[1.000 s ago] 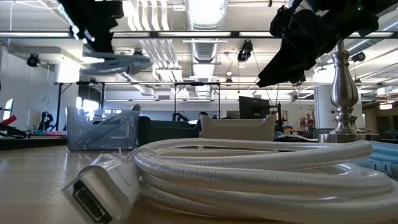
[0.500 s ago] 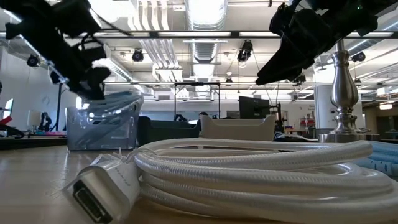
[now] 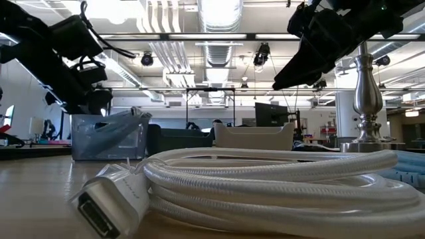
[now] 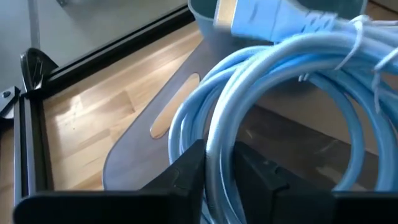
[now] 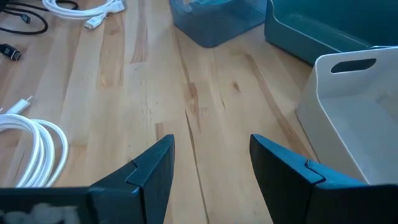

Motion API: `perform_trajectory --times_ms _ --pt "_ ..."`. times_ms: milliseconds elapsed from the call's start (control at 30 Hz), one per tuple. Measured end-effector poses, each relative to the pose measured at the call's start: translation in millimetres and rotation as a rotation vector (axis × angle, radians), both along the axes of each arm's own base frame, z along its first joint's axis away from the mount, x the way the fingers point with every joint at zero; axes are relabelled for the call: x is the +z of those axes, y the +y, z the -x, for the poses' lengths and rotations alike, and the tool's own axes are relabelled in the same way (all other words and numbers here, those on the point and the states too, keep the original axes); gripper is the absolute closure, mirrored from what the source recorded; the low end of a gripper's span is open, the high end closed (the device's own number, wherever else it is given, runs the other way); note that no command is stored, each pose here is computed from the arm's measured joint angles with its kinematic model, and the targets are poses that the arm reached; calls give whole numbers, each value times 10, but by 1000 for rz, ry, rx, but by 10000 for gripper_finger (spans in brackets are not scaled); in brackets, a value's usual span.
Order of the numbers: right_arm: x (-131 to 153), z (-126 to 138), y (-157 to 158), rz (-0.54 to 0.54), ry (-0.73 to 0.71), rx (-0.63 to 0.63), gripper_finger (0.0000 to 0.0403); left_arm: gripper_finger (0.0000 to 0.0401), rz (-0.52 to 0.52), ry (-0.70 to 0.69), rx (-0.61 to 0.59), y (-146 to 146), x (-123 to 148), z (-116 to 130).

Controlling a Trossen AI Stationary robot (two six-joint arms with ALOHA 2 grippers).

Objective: Pick & Place USB Port
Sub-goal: Put the top blue HDMI cable into the gray bin, then put the blue HDMI cable into the gray bin

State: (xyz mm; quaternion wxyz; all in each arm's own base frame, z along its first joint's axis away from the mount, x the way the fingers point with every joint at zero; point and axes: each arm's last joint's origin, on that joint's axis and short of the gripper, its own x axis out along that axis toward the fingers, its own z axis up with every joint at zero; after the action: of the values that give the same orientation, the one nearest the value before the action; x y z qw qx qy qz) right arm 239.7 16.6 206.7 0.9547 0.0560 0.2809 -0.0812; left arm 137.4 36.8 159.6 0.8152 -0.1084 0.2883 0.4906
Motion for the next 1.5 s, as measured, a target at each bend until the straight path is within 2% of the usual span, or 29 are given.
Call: perform_trajectory --times_ms 400,667,900,1000,1067,1233,1500 --pt "-2 0 8 -18 2 22 197 236 -12 -37 -8 9 147 -65" --pt "-19 20 122 -103 25 92 197 229 -71 -96 -76 24 583 -216" --pt "-124 146 402 -154 161 162 197 229 -89 -171 -139 24 869 -300" --pt "-183 212 559 -191 226 186 197 229 -85 -183 -145 23 885 -307" --pt "-220 240 678 -202 254 247 197 229 -85 -180 -146 23 867 -307" --pt "-379 290 941 -145 336 420 197 229 -85 -150 -152 21 786 -294" --pt "-602 178 1088 -88 419 460 197 229 -87 -158 -152 22 762 -297"
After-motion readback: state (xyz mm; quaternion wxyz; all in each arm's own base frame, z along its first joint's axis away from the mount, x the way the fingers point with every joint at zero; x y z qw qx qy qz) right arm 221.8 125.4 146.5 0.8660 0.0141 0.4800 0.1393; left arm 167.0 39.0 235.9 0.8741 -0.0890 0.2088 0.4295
